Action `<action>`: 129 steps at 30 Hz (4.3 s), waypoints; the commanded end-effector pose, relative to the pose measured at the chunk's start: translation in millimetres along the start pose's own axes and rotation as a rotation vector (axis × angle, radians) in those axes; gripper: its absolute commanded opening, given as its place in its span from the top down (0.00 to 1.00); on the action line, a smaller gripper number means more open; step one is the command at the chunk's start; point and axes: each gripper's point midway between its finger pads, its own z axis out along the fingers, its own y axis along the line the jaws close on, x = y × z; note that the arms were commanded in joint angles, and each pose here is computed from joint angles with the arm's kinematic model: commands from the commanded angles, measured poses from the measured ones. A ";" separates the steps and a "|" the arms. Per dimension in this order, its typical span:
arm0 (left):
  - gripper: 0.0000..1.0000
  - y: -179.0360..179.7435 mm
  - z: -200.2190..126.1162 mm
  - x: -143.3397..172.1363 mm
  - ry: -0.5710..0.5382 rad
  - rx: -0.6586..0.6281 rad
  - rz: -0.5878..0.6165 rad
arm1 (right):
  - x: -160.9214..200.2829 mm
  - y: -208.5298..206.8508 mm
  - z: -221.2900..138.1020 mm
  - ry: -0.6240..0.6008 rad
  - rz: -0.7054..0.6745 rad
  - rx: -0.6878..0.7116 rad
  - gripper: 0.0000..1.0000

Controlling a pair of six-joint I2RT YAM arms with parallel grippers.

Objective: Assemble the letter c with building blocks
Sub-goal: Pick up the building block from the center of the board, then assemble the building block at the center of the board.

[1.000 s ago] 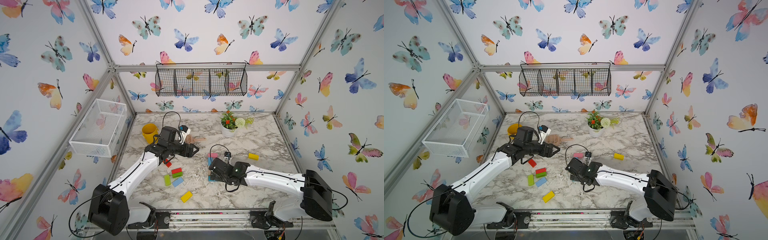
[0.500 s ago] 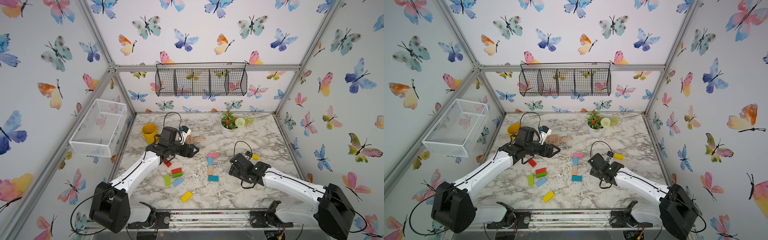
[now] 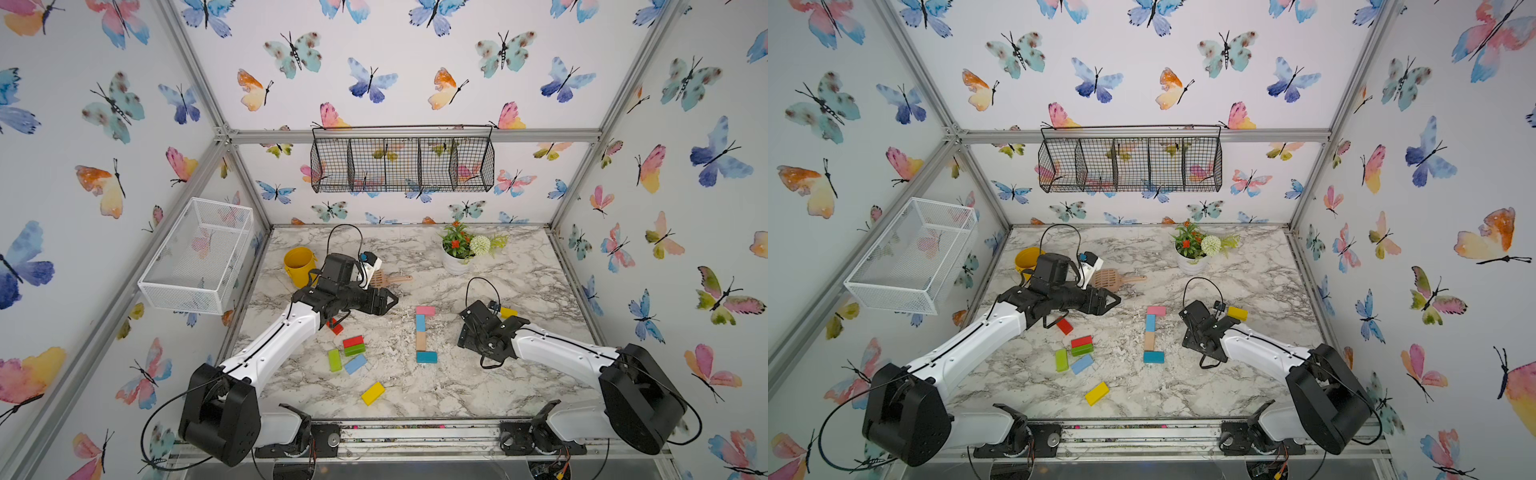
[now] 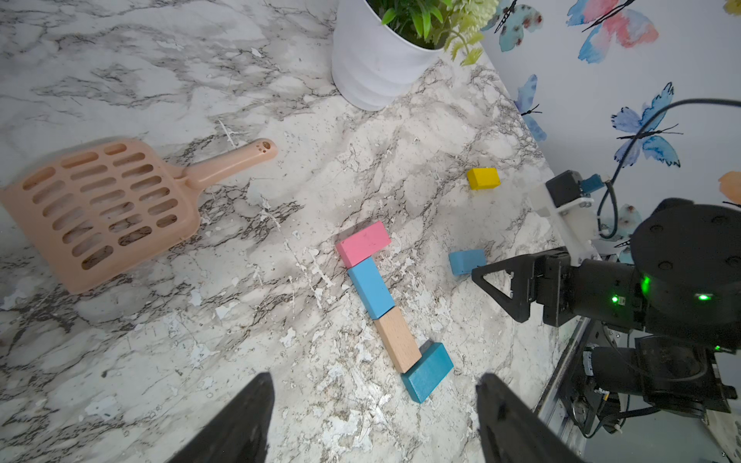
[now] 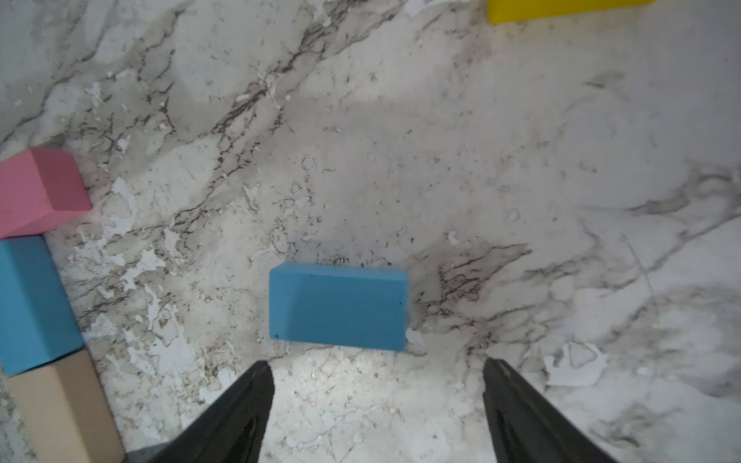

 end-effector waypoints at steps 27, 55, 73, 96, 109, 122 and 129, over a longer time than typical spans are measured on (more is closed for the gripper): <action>0.20 -0.1 1.0 0.5 0.001 0.011 -0.003 | -12.3 11.7 21.4 0.014 -0.048 0.018 0.25; 0.20 -0.1 2.7 -0.3 0.005 0.014 -0.006 | -41.6 36.0 6.0 -0.016 -0.225 0.005 0.38; 0.20 -3.1 4.6 1.9 0.013 0.041 -0.035 | -84.2 88.6 21.3 0.005 -0.402 -0.115 0.40; 0.19 -4.7 -6.4 0.6 -0.021 0.019 0.004 | -76.7 107.7 45.2 0.070 -0.378 -0.184 0.41; 0.19 -4.3 -5.9 -1.7 -0.023 0.018 0.008 | -74.2 107.1 46.6 0.075 -0.372 -0.188 0.39; 0.19 -5.0 -5.5 -2.5 -0.022 0.022 0.008 | -68.0 104.7 53.0 0.098 -0.361 -0.182 0.36; 0.19 -4.4 -5.9 -2.8 -0.023 0.022 0.007 | -71.0 105.9 47.5 0.086 -0.355 -0.190 0.32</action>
